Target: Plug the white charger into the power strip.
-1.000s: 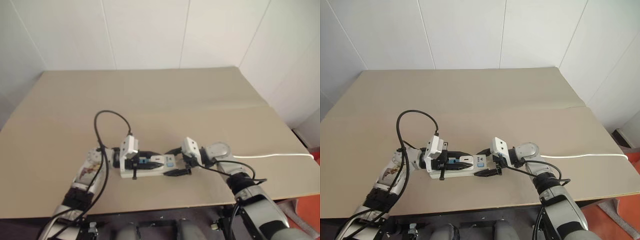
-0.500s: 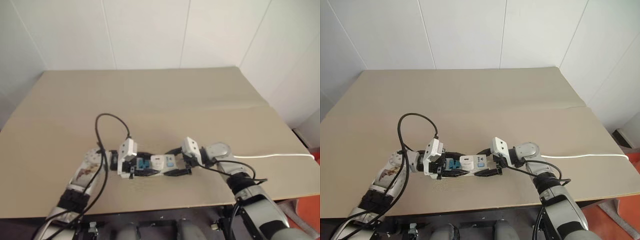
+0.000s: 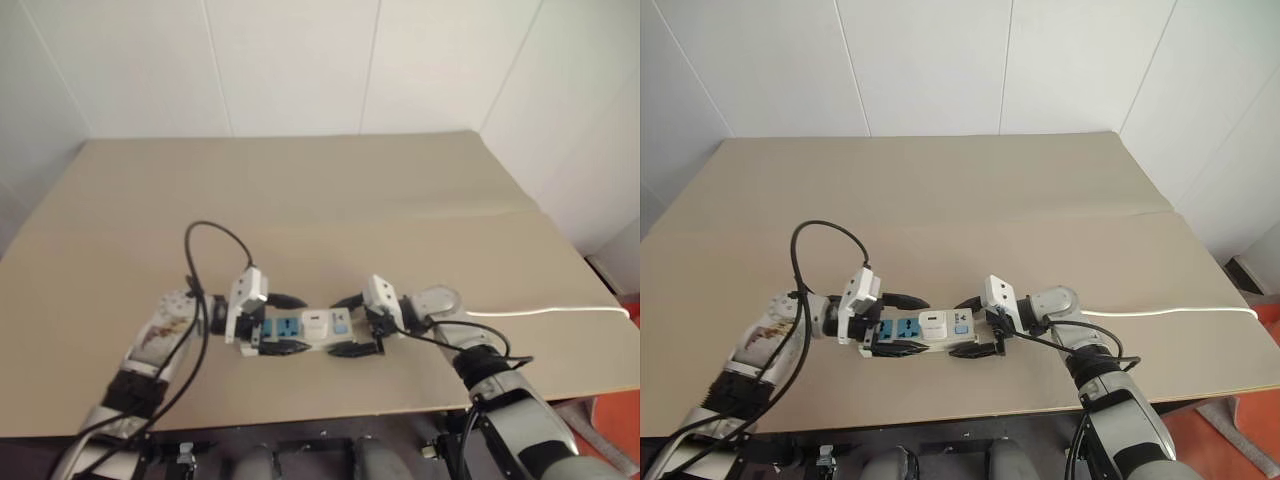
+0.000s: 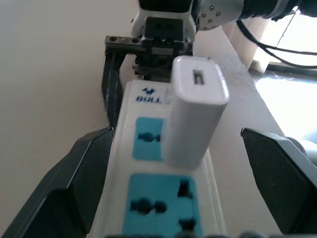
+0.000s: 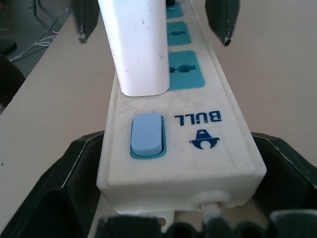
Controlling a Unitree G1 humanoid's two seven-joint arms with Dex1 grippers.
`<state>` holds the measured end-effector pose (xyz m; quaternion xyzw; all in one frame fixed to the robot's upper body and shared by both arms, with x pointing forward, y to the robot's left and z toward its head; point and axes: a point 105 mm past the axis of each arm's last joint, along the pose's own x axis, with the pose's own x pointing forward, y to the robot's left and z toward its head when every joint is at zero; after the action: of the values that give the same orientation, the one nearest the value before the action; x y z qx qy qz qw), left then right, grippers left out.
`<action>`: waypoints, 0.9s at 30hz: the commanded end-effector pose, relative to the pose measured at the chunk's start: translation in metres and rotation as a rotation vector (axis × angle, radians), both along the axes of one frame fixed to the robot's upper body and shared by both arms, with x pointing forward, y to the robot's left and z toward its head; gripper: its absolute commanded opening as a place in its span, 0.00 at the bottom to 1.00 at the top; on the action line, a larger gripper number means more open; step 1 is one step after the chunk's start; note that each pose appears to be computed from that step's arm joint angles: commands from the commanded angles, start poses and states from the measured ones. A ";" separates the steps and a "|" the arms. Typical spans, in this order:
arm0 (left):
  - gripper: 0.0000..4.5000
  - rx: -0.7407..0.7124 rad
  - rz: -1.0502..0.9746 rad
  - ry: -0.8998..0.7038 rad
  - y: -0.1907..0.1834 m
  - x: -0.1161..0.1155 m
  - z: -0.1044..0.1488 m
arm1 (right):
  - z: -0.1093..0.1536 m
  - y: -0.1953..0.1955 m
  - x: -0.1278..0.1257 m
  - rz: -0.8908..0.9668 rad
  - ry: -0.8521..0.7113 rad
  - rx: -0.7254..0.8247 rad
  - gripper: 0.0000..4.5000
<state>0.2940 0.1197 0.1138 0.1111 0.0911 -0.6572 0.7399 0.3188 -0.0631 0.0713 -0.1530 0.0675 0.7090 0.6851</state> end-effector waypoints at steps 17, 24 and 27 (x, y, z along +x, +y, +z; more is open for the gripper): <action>1.00 0.080 -0.021 -0.131 0.049 -0.006 0.040 | 0.066 -0.096 -0.026 -0.254 -0.182 -0.020 0.99; 1.00 0.134 0.103 -0.166 0.085 -0.015 0.048 | 0.085 -0.146 -0.047 -0.456 -0.204 -0.037 0.99; 1.00 0.135 0.137 -0.159 0.094 -0.027 0.052 | 0.085 -0.161 -0.058 -0.517 -0.194 -0.056 0.99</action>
<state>0.2714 0.2144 0.1476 0.1913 0.1120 -0.5885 0.7775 0.2636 -0.2213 0.1388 -0.2050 0.0827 0.5011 0.8367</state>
